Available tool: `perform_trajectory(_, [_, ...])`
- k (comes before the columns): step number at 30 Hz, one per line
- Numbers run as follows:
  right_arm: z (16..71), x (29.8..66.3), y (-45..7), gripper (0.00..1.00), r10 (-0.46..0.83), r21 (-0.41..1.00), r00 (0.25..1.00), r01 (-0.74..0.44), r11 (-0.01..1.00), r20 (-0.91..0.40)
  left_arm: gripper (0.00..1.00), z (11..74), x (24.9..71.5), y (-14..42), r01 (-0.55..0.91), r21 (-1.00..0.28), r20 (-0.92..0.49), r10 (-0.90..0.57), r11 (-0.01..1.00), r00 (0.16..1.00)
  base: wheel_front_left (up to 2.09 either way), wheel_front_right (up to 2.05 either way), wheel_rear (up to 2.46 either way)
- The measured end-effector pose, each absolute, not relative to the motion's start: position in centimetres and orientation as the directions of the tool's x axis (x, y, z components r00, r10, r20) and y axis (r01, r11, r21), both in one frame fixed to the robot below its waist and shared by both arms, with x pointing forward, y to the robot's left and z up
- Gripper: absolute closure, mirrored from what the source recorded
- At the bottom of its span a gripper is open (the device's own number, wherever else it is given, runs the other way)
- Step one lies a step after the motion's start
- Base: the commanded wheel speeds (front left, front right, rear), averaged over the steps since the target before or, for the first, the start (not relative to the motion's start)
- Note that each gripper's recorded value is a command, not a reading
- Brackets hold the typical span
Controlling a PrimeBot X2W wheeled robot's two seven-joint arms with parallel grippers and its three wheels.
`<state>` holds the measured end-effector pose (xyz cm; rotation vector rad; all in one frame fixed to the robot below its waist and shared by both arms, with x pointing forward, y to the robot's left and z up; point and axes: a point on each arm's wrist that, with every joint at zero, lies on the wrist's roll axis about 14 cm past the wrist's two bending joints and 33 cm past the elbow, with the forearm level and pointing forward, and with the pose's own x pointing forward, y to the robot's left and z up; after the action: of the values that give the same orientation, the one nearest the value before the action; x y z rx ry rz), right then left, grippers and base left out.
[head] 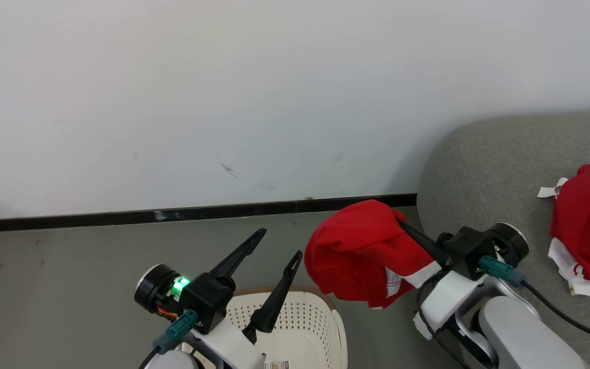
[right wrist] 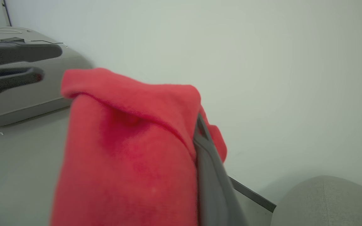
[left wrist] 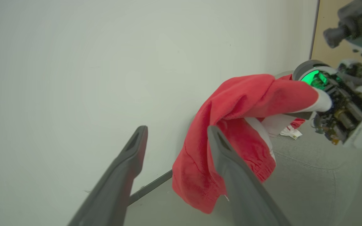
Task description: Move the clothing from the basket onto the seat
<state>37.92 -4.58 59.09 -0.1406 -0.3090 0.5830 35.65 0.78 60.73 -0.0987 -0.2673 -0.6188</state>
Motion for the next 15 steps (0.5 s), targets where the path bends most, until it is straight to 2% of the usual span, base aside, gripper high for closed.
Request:
perform_trajectory(6, [59.6, 38.6, -8.2, 1.0, 0.468, -0.197, 0.842, -0.427, 0.882, 0.27, 0.0, 60.9, 35.4, 0.1, 0.603, -0.028, 0.3, -0.569, 0.797, 0.766, 0.0, 0.0, 0.0])
perform_trajectory(15, [60.3, 37.9, -16.6, 1.0, 0.247, -0.163, 0.917, -0.204, 0.965, 0.312, 0.0, 59.7, 33.9, -2.7, 0.673, -0.065, 0.283, -0.633, 0.737, 0.721, 0.0, 0.0, 0.0])
